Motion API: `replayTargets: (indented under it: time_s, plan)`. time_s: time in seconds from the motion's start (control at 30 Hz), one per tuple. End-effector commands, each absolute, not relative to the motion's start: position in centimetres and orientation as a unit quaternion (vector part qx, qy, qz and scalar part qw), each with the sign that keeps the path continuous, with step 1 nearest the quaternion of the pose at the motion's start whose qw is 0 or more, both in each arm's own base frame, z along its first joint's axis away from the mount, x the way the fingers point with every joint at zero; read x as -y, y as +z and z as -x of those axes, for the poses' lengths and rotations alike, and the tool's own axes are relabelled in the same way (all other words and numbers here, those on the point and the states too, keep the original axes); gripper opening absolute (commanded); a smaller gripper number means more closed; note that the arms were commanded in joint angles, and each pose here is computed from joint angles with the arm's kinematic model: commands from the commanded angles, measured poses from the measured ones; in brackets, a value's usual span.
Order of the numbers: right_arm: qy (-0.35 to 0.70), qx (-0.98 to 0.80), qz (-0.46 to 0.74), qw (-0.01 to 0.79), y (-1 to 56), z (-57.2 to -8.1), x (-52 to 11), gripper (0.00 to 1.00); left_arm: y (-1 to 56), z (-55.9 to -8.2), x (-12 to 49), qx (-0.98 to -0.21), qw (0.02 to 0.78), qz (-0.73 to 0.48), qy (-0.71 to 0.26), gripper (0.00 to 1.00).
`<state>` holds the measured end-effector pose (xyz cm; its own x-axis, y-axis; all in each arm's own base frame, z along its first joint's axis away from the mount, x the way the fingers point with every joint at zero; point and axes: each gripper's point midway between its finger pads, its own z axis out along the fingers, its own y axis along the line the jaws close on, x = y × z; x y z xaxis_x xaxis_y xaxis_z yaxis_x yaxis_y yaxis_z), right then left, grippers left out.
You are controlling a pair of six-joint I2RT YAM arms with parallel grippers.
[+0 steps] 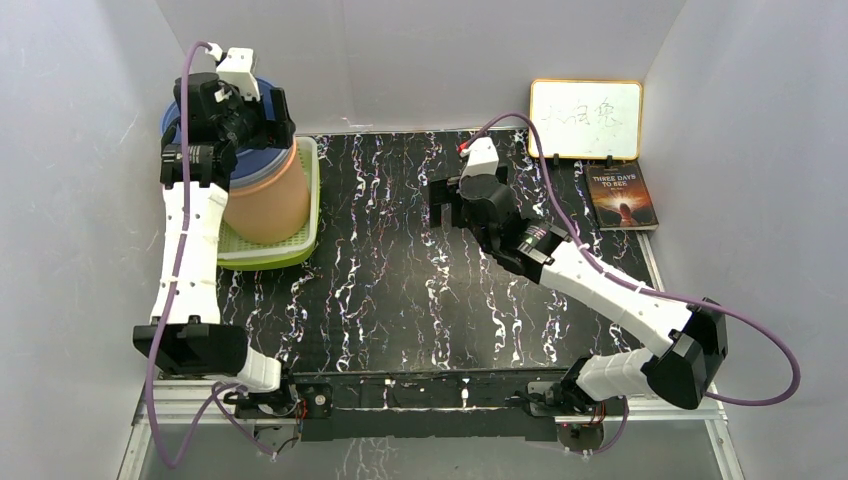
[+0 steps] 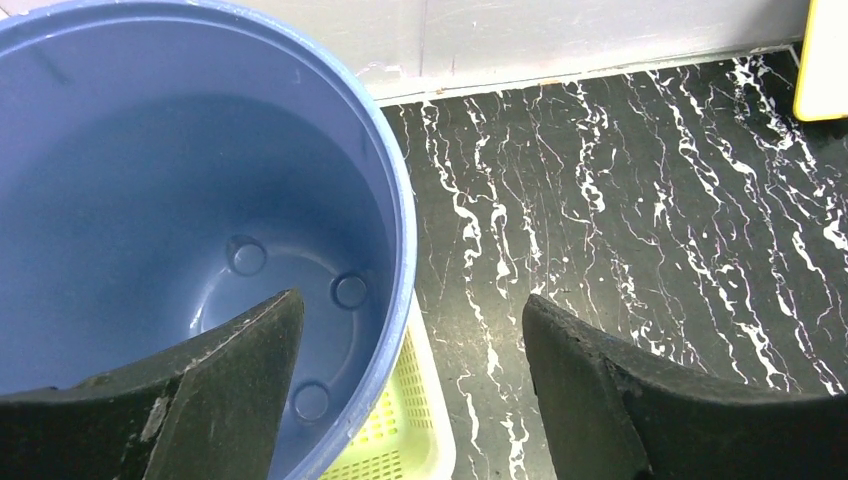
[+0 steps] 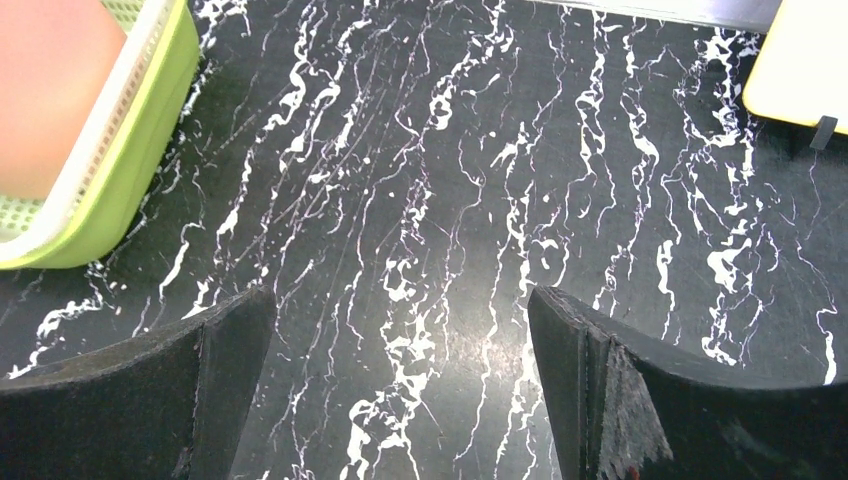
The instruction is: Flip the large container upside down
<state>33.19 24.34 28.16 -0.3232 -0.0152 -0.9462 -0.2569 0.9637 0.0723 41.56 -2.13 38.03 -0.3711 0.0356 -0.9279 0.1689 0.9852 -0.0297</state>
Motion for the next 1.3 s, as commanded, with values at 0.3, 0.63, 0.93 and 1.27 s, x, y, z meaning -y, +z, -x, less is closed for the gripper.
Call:
replayTargets:
  time_s: [0.3,0.63,0.93,1.27]
  plan:
    - [0.1,-0.806,0.087,0.577,26.6,-33.2,-24.3,0.98,37.4,-43.2,-0.1,-0.825,0.563,-0.048,-0.005,0.77]
    - [0.083,-0.813,0.091,0.568,25.0,-33.2,-24.0,0.98,33.7,-44.6,-1.4,-0.848,0.528,-0.043,0.029,0.68]
    - [0.075,-0.816,0.095,0.565,24.2,-33.6,-24.1,0.98,32.3,-44.4,-1.5,-0.856,0.514,-0.044,0.031,0.54]
    - [0.067,-0.817,0.097,0.564,23.9,-34.0,-24.2,0.98,32.3,-43.3,-1.7,-0.862,0.505,-0.03,0.035,0.0]
